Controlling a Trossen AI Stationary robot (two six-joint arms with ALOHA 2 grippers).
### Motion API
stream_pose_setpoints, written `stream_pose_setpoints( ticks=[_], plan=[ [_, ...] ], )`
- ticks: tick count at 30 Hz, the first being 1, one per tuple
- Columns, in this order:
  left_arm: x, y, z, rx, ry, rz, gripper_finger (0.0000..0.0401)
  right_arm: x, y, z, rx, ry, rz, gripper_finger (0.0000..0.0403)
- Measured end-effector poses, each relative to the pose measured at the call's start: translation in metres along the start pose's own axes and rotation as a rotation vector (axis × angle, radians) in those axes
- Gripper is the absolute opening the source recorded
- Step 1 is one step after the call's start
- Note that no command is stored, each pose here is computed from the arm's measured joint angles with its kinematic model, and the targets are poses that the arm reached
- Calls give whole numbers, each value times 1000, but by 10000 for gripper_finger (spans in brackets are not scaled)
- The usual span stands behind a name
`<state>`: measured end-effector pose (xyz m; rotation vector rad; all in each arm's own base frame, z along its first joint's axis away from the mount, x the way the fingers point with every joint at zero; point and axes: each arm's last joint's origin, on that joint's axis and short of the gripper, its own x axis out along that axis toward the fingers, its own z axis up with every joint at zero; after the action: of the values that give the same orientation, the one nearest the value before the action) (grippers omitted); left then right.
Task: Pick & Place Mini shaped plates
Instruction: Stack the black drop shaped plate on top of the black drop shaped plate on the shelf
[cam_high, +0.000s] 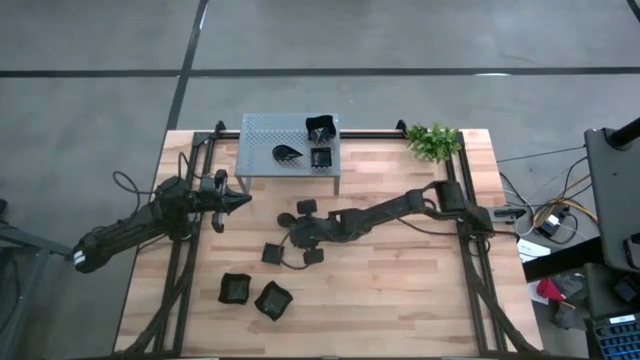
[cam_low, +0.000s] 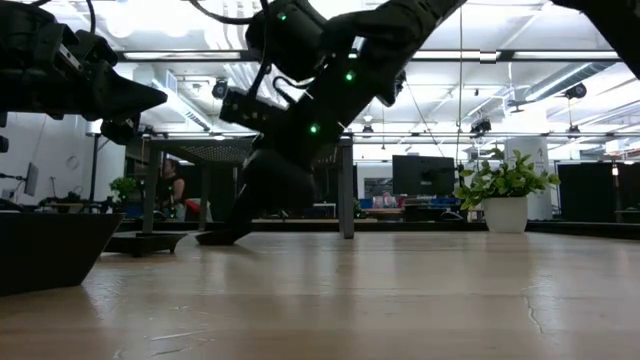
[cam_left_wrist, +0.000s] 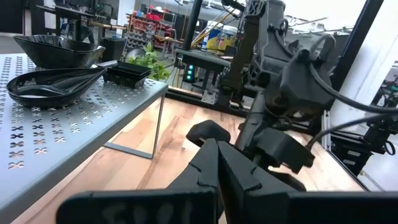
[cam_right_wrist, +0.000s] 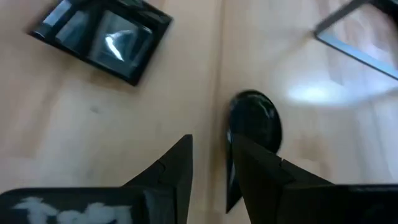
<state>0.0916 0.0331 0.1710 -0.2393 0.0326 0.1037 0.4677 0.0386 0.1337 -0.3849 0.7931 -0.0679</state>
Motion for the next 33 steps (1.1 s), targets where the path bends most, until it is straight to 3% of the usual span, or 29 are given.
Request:
stream_pose_setpoints(
  ticks=[3, 11, 16, 27, 33],
  plan=[
    [0, 0, 0, 0, 0, 0, 3, 0, -1, 1, 2, 5, -42, 112],
    [0, 0, 0, 0, 0, 0, 3, 2, -1, 0, -12, 3, -35, 97],
    [0, 0, 0, 0, 0, 0, 3, 18, 9, -14, -32, 50, -19, 89],
    [0, 0, 0, 0, 0, 0, 3, 18, 9, -9, -46, 38, -28, 66],
    [0, 0, 0, 0, 0, 0, 3, 11, 19, 4, -181, 0, -18, 63]
  ],
)
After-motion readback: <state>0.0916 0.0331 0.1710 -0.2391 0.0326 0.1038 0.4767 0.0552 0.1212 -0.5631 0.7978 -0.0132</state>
